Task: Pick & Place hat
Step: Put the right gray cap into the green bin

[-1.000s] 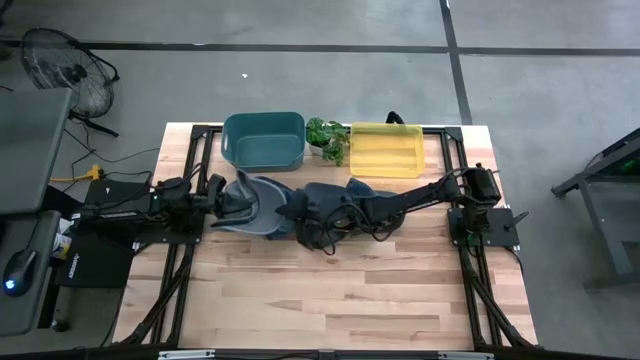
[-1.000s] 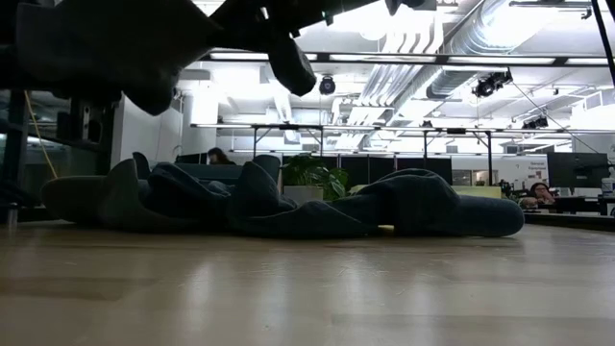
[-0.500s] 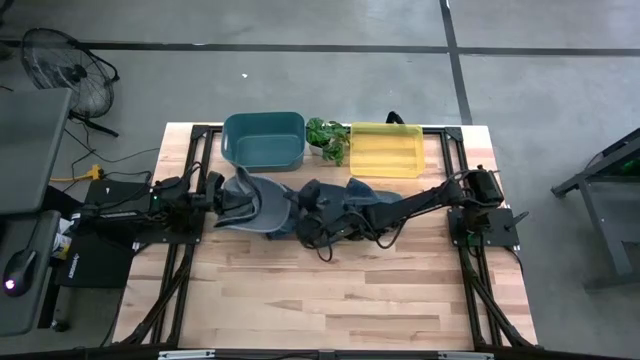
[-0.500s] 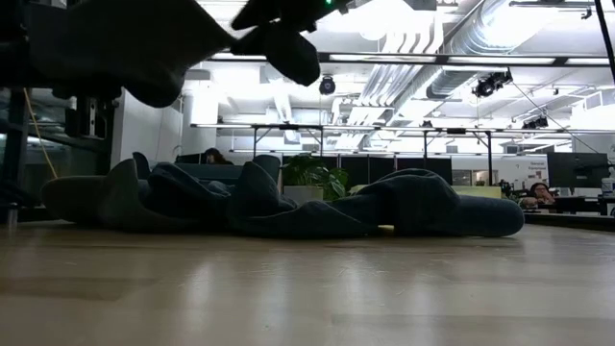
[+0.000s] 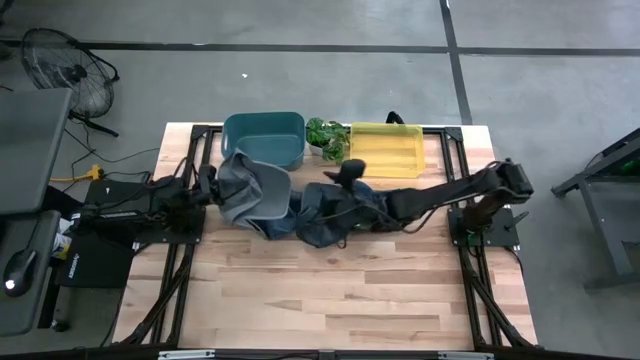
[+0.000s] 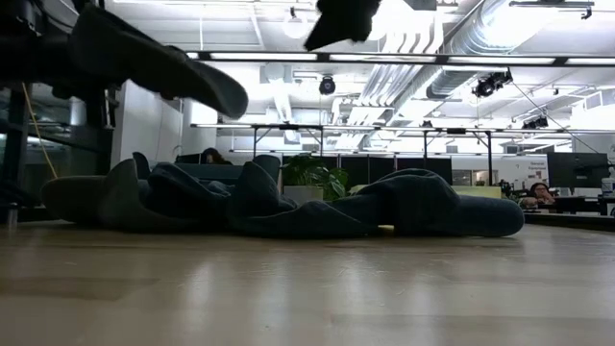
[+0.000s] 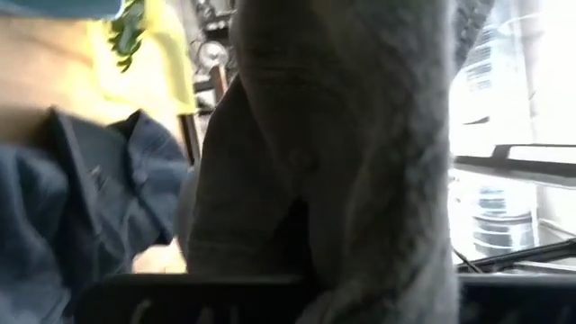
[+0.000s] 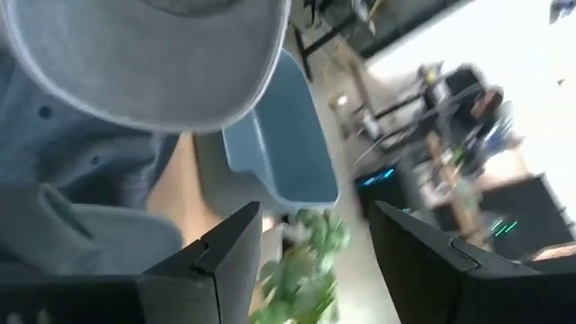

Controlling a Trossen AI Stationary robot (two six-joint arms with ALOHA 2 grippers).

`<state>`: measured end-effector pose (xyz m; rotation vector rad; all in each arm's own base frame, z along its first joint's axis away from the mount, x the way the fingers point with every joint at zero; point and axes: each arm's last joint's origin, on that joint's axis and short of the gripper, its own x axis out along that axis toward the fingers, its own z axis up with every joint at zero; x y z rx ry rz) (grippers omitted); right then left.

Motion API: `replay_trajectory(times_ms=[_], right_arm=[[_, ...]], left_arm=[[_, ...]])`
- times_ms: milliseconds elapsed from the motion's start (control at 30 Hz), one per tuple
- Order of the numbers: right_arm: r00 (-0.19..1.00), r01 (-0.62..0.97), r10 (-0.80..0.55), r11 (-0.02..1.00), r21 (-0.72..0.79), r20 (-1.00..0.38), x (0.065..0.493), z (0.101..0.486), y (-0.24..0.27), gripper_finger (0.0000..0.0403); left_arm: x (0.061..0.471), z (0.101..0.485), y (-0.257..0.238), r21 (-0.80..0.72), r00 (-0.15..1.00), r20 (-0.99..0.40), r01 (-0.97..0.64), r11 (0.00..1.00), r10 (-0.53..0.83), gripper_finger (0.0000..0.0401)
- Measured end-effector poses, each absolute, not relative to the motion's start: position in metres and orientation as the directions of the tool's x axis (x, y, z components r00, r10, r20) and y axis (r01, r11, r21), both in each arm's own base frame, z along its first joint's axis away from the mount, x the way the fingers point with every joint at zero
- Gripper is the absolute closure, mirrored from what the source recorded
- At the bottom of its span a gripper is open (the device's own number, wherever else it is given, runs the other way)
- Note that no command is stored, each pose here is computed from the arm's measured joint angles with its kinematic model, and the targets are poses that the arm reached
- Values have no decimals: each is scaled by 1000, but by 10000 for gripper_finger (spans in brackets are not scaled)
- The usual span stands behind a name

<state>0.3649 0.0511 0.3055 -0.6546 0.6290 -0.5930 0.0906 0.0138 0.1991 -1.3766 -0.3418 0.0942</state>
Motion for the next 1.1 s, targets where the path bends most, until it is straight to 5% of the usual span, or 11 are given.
replay_trajectory(times_ms=[300,700,1100], right_arm=[[637,428,-642,755,-497,-426,329,325,43,208],[585,475,-640,768,-429,-499,319,319,41,208],[437,494,-682,727,-477,-586,301,313,18,208]], left_arm=[[88,204,17,-960,892,232,146,238,387,401],[90,215,20,-935,821,316,184,303,476,401],[133,243,23,-949,891,159,19,314,425,401]])
